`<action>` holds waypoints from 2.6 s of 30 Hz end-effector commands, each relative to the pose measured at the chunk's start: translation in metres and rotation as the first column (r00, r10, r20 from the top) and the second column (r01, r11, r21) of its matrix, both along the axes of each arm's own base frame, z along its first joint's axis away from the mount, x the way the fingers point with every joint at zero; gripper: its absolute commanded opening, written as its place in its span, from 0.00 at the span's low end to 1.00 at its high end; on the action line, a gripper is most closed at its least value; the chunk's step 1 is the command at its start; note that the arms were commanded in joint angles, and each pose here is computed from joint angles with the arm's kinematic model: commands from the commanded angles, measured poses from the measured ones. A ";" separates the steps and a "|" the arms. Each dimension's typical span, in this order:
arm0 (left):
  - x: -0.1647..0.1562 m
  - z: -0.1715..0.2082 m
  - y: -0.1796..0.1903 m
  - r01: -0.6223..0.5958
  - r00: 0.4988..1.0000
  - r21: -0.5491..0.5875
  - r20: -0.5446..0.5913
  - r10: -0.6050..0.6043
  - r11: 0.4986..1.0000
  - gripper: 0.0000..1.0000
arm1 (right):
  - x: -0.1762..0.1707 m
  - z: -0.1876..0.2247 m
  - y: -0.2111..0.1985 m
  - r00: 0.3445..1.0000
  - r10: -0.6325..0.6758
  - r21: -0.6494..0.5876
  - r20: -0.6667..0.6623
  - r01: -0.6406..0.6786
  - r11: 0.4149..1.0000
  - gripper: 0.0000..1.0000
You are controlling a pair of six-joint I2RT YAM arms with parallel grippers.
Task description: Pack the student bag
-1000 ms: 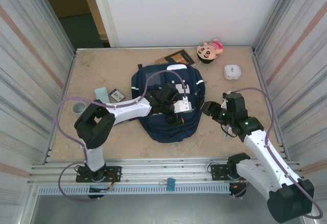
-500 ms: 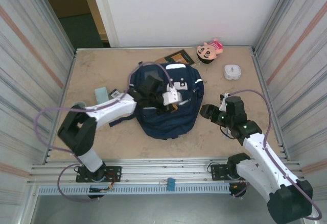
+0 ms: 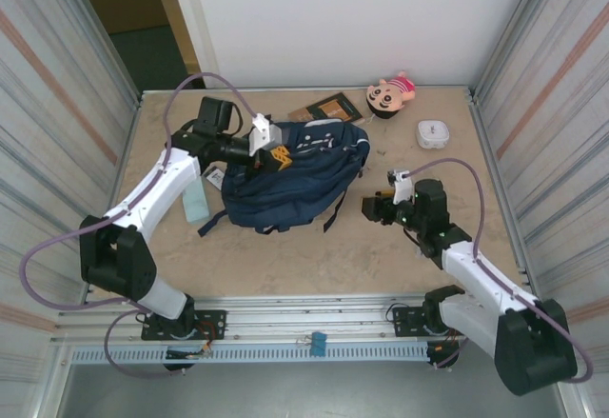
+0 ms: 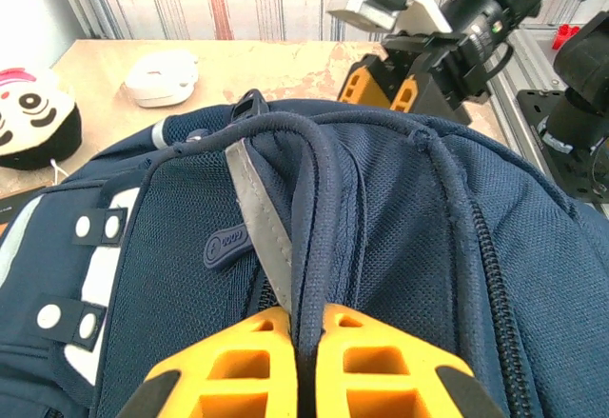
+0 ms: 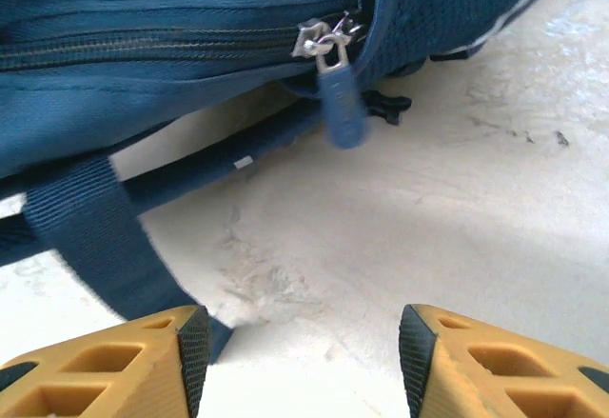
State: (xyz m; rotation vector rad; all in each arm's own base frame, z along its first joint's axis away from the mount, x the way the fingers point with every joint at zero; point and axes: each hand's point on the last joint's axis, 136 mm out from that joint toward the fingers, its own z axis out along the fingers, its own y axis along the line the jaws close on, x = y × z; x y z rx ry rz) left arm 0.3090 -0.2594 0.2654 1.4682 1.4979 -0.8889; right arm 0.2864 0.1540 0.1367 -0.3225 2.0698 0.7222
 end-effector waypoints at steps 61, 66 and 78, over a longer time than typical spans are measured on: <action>0.079 -0.007 -0.007 -0.609 0.793 0.076 0.091 0.603 0.790 0.00 | -0.024 0.078 0.099 0.870 0.488 0.051 -0.073 -0.485 0.873 0.00; 0.088 -0.014 -0.018 -0.706 0.708 0.088 0.096 0.699 0.703 0.00 | -0.031 0.092 0.108 0.880 0.435 0.159 -0.190 -0.410 0.898 0.00; 0.106 -0.017 -0.055 -0.802 0.597 0.042 0.034 0.801 0.596 0.00 | -0.051 0.085 0.125 0.812 0.291 0.277 -0.506 -0.166 0.946 0.00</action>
